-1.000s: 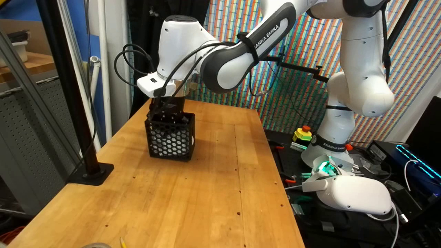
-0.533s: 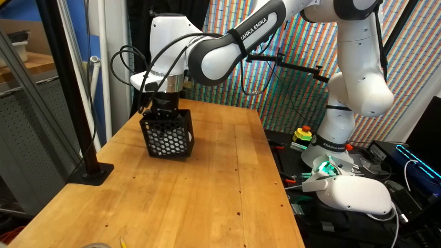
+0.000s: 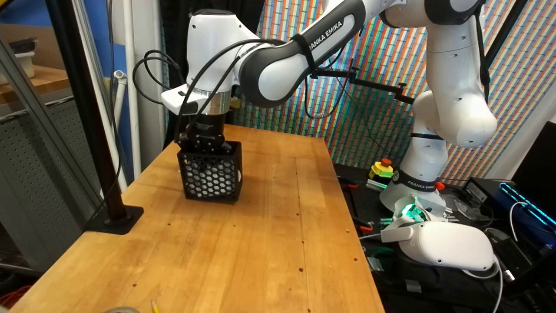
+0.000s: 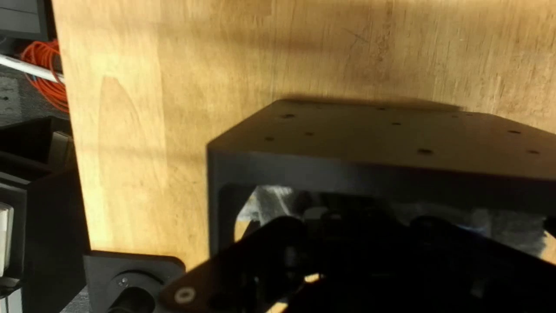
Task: Place the towel in the basket
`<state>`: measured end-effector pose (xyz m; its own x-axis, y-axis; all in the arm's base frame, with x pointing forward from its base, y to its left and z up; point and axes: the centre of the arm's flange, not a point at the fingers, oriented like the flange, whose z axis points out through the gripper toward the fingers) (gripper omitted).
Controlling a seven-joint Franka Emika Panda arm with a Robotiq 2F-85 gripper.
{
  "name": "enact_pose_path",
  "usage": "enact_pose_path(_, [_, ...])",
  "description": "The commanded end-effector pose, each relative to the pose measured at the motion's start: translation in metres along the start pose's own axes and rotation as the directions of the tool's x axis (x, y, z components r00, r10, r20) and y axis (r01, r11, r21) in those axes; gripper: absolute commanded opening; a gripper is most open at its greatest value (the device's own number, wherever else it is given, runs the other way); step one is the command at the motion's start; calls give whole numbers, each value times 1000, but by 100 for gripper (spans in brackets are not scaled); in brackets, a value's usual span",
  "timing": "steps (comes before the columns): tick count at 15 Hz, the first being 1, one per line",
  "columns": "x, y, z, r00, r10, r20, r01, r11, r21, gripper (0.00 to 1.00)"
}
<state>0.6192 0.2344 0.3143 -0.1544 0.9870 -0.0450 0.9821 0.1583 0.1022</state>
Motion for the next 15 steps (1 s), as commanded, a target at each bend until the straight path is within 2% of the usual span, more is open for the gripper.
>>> enact_pose_path(1, [20, -17, -33, 997, -34, 75, 40, 997, -72, 5])
enact_pose_path(9, [49, -50, -107, 975, -54, 213, 98, 974, -202, 5])
enact_pose_path(10, [50, -52, -113, 975, -46, 218, 93, 973, -211, 9])
enact_pose_path(11, [52, -54, -118, 974, -40, 221, 90, 972, -218, 32])
enact_pose_path(12, [53, -39, -103, 979, -59, 194, 98, 976, -196, 9])
enact_pose_path(13, [53, -42, -108, 979, -54, 197, 95, 975, -202, 11])
enact_pose_path(15, [54, -45, -111, 978, -51, 201, 92, 975, -203, 24])
